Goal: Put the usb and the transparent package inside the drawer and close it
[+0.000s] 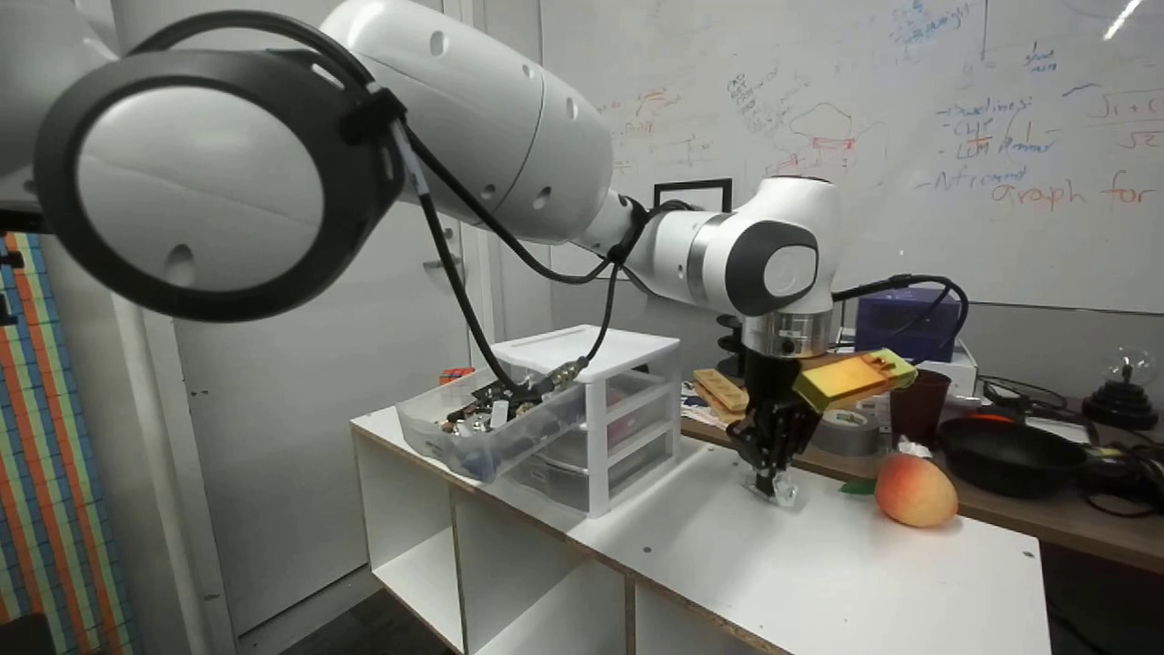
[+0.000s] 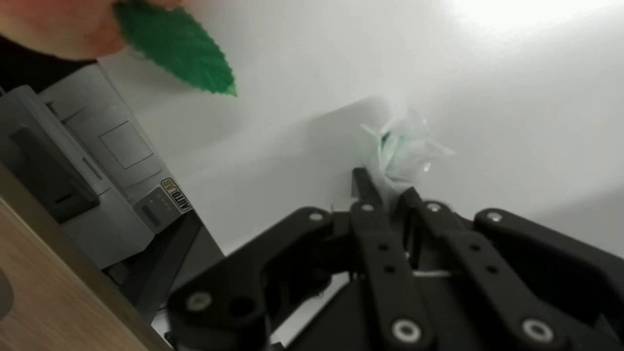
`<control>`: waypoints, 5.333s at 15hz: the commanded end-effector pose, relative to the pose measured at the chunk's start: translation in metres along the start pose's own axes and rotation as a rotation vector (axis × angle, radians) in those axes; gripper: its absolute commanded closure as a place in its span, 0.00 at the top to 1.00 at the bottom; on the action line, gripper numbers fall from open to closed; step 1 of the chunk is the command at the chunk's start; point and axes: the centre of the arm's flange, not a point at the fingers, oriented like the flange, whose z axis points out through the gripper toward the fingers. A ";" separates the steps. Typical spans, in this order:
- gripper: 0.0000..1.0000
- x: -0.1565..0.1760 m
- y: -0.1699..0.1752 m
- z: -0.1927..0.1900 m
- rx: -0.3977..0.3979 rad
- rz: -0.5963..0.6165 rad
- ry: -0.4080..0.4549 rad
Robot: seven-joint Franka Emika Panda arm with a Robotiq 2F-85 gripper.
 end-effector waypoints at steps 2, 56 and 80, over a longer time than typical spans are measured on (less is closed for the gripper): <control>0.14 -0.001 0.004 -0.019 0.011 0.028 -0.071; 0.11 0.136 -0.294 -0.127 -0.168 0.392 0.064; 1.00 0.136 -0.400 -0.195 -0.217 0.664 -0.114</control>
